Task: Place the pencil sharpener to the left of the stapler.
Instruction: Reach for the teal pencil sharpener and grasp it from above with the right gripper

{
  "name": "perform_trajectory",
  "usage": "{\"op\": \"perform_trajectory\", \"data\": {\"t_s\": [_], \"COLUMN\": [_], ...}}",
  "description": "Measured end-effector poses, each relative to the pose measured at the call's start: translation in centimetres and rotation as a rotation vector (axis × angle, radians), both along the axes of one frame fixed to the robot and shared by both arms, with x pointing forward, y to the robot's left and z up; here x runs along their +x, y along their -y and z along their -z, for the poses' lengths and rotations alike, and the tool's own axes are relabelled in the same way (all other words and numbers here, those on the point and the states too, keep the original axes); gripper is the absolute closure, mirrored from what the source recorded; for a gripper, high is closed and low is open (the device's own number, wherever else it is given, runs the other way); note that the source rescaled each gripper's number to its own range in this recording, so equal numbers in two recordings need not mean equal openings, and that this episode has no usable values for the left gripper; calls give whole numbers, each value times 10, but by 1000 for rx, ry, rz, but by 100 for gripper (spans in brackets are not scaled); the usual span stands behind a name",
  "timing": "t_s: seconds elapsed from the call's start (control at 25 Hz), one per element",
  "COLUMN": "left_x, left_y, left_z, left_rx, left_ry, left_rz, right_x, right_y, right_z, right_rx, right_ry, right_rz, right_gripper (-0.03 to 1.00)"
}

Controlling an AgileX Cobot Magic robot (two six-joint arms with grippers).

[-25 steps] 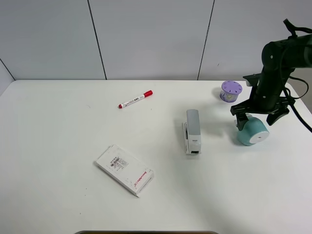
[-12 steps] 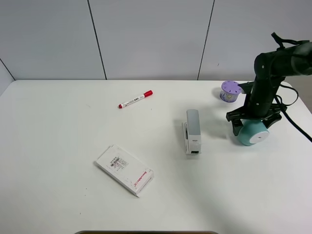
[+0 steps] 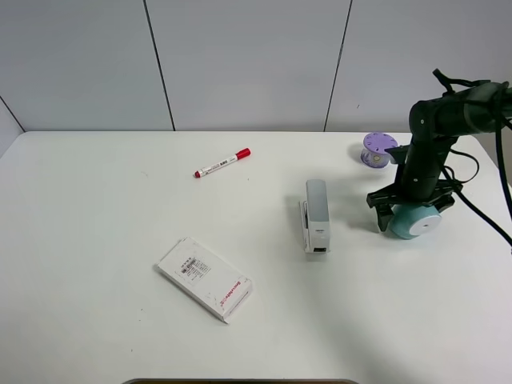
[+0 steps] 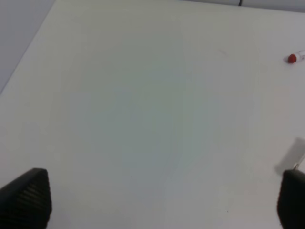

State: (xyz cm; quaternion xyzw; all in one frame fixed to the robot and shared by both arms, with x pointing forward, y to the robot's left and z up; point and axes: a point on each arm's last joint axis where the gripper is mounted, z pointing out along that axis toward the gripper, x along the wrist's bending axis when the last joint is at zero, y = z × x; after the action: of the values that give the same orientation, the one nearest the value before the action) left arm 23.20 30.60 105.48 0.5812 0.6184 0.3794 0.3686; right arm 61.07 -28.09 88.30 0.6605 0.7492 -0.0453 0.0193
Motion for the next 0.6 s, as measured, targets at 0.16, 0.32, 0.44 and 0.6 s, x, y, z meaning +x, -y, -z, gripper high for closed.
{"op": "perform_trajectory", "data": {"t_s": [0.16, 0.32, 0.44, 0.6], "left_x": [0, 0, 0, 0], "left_y": [0, 0, 0, 0], "left_z": [0, 0, 0, 0], "left_rx": [0, 0, 0, 0], "left_ry": [0, 0, 0, 0], "left_rz": [0, 0, 0, 0], "right_x": [0, 1, 1, 1], "right_y": [1, 2, 2, 2], "right_z": [0, 0, 0, 0], "right_rx": [-4, -15, -15, -15], "right_ry": [3, 4, 4, 4], "right_rz": [-4, -12, -11, -11], "right_gripper": [40, 95, 96, 96]}}
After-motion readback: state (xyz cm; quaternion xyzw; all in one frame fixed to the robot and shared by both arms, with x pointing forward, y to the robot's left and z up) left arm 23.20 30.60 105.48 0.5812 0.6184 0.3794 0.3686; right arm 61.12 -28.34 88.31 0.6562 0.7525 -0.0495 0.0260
